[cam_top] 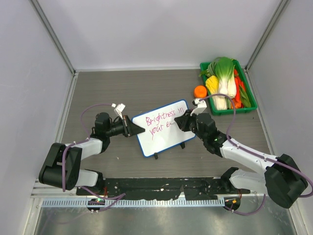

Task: Write a sentence on the whiteboard
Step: Write with the whiteboard marker on the whiteboard.

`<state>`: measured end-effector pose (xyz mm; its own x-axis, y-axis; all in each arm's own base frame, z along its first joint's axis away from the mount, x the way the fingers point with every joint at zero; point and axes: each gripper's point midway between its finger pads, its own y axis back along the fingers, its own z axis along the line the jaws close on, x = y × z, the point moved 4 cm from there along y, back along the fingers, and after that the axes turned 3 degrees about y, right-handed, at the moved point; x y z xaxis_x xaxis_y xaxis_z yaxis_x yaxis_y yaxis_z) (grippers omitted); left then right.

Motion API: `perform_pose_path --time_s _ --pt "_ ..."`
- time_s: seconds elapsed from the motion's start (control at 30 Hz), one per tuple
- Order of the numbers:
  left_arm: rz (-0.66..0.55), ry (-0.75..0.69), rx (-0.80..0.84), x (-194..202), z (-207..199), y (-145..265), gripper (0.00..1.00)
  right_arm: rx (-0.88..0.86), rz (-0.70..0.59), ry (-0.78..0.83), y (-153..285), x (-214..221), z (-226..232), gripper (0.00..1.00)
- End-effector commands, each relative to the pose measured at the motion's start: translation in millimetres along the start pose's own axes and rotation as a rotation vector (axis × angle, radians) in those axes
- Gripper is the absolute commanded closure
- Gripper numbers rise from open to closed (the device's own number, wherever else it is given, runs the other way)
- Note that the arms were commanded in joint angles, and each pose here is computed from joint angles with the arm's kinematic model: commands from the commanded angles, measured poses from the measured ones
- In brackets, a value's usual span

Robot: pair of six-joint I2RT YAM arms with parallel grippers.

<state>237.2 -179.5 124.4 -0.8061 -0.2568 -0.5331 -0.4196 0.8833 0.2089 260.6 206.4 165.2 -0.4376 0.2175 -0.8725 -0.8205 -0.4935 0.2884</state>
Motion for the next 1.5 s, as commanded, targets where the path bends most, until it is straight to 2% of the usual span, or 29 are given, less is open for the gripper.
perform_pose_path --time_s 0.0,0.33,0.5,0.73,1.47 --pt "0.008 -0.021 -0.093 7.3 20.1 -0.5 1.0 0.018 -0.009 0.003 3.4 -1.5 -3.0 0.99" --pt "0.009 -0.022 -0.09 7.3 19.8 -0.6 1.0 -0.01 -0.116 0.0 8.2 -44.0 13.9 0.99" --pt "0.008 -0.023 -0.091 6.7 19.8 -0.8 1.0 -0.013 -0.127 0.002 4.4 -50.6 16.9 0.99" --pt "0.009 -0.023 -0.09 7.1 19.3 -0.4 1.0 0.017 -0.104 0.006 -6.4 -39.6 9.8 0.99" --pt "0.008 -0.024 -0.089 6.9 18.8 -0.2 1.0 0.048 0.001 0.018 -1.9 -1.1 -6.6 0.99"
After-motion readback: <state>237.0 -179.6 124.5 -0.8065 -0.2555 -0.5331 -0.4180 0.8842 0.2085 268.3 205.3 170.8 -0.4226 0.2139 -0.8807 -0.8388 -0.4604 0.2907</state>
